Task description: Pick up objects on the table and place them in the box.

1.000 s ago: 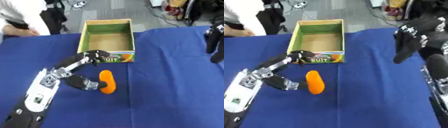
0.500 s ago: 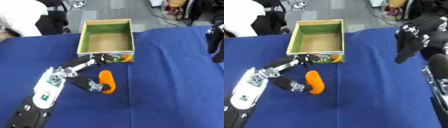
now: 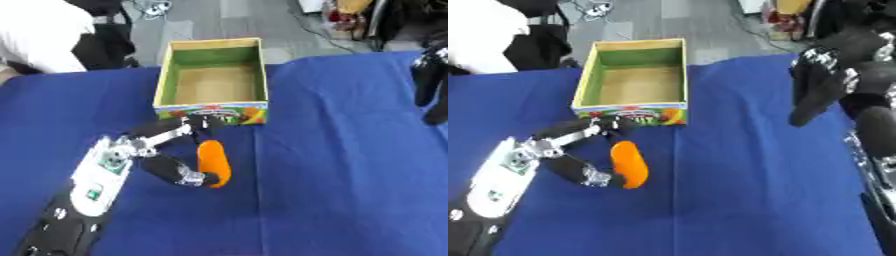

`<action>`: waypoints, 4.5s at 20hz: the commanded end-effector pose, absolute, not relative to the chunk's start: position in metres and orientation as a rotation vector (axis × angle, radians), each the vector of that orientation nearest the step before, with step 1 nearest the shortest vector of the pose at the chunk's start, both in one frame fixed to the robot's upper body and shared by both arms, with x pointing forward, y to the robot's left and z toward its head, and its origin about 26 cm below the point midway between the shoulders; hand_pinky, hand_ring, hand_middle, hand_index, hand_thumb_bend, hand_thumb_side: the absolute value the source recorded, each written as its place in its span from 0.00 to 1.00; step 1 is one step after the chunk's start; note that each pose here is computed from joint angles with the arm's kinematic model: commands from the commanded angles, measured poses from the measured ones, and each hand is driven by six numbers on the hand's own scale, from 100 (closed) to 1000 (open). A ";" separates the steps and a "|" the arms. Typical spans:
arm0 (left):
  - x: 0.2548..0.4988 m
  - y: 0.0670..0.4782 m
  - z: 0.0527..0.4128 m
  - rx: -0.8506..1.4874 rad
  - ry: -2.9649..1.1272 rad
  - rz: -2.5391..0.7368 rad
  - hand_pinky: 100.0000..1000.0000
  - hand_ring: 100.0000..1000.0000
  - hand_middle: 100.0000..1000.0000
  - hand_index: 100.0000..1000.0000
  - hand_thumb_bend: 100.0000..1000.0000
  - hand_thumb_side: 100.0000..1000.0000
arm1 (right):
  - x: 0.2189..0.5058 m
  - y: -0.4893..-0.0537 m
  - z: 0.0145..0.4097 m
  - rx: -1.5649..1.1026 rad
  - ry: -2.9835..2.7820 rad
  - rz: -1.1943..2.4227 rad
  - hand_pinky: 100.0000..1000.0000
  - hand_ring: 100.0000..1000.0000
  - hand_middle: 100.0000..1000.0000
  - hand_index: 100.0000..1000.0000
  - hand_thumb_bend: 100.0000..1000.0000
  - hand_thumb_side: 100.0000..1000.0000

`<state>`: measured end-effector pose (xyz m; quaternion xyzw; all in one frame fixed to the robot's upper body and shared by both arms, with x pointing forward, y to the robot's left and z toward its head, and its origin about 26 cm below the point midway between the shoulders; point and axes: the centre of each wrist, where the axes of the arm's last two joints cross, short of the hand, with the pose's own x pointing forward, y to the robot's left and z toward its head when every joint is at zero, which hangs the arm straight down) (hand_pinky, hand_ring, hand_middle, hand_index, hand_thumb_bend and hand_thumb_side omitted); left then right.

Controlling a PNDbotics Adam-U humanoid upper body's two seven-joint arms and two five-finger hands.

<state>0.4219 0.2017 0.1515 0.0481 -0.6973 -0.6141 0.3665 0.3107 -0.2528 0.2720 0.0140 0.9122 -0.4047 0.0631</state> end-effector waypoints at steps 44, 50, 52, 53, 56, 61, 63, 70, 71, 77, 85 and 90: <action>0.448 0.212 0.145 0.286 -1.620 -1.613 0.58 0.73 0.93 0.94 1.00 0.31 | 0.308 -0.243 0.287 0.013 2.697 -1.198 0.00 0.18 0.12 0.41 0.00 1.00; 0.449 0.214 0.143 0.321 -1.626 -1.590 0.48 0.62 0.86 0.83 1.00 0.32 | 0.308 -0.242 0.288 0.009 2.693 -1.198 0.00 0.18 0.13 0.41 0.00 1.00; 0.449 0.214 0.141 0.336 -1.643 -1.562 0.37 0.51 0.78 0.76 1.00 0.31 | 0.308 -0.242 0.288 0.009 2.692 -1.199 0.00 0.18 0.13 0.41 0.00 1.00; 0.449 0.215 0.140 0.342 -1.651 -1.549 0.34 0.48 0.75 0.74 1.00 0.31 | 0.308 -0.242 0.288 0.008 2.692 -1.199 0.00 0.18 0.13 0.41 0.00 1.00; 0.449 0.214 0.136 0.355 -1.666 -1.524 0.17 0.35 0.58 0.65 0.98 0.30 | 0.308 -0.242 0.288 0.007 2.692 -1.200 0.00 0.18 0.13 0.41 0.00 1.00; 0.448 0.214 0.132 0.369 -1.684 -1.494 0.00 0.19 0.46 0.57 0.83 0.30 | 0.308 -0.243 0.288 0.008 2.691 -1.203 0.00 0.18 0.13 0.41 0.00 1.00; 0.447 0.214 0.131 0.381 -1.703 -1.477 0.00 0.07 0.36 0.52 0.60 0.35 | 0.308 -0.243 0.288 0.010 2.691 -1.205 0.00 0.18 0.13 0.41 0.00 1.00; 0.444 0.216 0.125 0.415 -1.806 -1.394 0.00 0.00 0.10 0.40 0.26 0.60 | 0.308 -0.244 0.288 0.019 2.689 -1.211 0.00 0.19 0.14 0.41 0.00 1.00; 0.444 0.216 0.125 0.422 -1.832 -1.380 0.00 0.00 0.07 0.39 0.24 0.62 | 0.308 -0.244 0.288 0.021 2.688 -1.212 0.00 0.19 0.14 0.41 0.00 1.00; 0.439 0.221 0.129 0.470 -1.959 -1.297 0.00 0.00 0.03 0.36 0.20 0.66 | 0.308 -0.245 0.288 0.028 2.687 -1.217 0.00 0.19 0.14 0.41 0.00 1.00; 0.428 0.232 0.177 0.602 -2.058 -1.305 0.00 0.00 0.02 0.33 0.22 0.65 | 0.308 -0.247 0.287 0.040 2.689 -1.230 0.00 0.19 0.14 0.41 0.00 1.00; 0.424 0.242 0.226 0.683 -2.111 -1.290 0.00 0.00 0.02 0.33 0.22 0.65 | 0.308 -0.248 0.286 0.045 2.691 -1.239 0.00 0.19 0.14 0.41 0.00 1.00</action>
